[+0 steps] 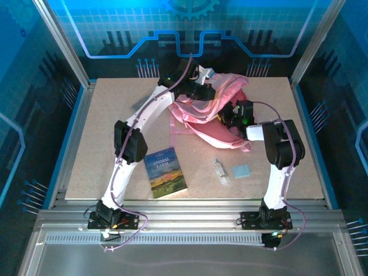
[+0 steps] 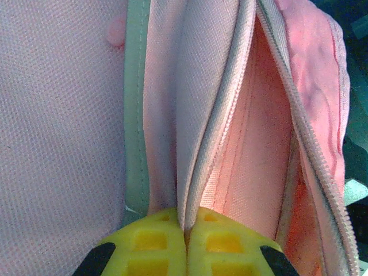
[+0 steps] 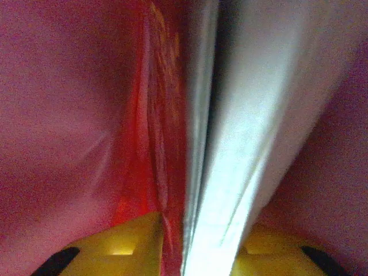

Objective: Pack books, pencil case, and school supplies into a backpack

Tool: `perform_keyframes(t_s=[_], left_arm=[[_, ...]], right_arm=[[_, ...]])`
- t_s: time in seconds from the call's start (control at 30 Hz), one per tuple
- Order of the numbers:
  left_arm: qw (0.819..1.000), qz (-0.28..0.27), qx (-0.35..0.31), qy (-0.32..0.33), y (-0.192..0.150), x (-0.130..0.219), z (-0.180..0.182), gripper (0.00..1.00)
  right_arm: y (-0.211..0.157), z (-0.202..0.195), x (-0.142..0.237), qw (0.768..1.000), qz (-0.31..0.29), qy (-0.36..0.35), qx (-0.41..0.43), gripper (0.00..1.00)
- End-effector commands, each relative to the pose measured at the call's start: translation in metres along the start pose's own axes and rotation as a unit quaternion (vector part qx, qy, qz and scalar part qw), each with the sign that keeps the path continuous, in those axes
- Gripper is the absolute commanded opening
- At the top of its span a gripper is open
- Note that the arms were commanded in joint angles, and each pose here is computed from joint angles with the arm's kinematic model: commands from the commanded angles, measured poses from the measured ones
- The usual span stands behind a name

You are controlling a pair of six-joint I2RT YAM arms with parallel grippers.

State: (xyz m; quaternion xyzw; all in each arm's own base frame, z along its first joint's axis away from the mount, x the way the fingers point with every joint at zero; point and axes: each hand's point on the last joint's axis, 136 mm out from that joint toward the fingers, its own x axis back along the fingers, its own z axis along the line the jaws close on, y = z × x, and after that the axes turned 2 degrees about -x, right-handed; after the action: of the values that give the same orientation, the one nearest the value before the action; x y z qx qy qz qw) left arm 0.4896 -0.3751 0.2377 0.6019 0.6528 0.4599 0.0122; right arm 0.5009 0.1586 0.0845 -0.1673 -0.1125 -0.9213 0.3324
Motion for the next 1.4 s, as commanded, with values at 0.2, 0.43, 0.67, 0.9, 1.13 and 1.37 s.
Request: perform_keyframes(t_s=[0.2,0.43,0.67,0.9,1.13,1.37], left_arm=[[0.997,-0.049,-0.027,-0.045,0.028,0.013,-0.025,0.00],[0.998,-0.047,-0.015,-0.044,0.026,0.006,-0.020,0.00],[0.999,-0.029,0.012,-0.018,0.008,-0.006,0.001,0.01],[0.996,-0.013,0.075,0.044,-0.032,0.005,0.025,0.54],[0.982,-0.021,0.130,0.138,-0.106,0.067,0.040,0.67],[0.951,0.003,0.218,0.218,-0.210,0.112,0.064,0.70]], right_arm=[[0.006,-0.007,0.069,0.995,-0.009,-0.100,-0.015,0.76],[0.025,-0.006,0.152,0.987,-0.035,-0.153,0.022,0.77],[0.016,0.038,0.230,0.969,-0.049,-0.185,0.156,0.77],[-0.037,0.079,0.249,0.967,0.012,-0.112,0.228,0.78],[-0.108,0.076,0.214,0.952,0.115,-0.073,0.273,0.78],[-0.173,0.051,0.172,0.925,0.206,-0.054,0.314,0.72]])
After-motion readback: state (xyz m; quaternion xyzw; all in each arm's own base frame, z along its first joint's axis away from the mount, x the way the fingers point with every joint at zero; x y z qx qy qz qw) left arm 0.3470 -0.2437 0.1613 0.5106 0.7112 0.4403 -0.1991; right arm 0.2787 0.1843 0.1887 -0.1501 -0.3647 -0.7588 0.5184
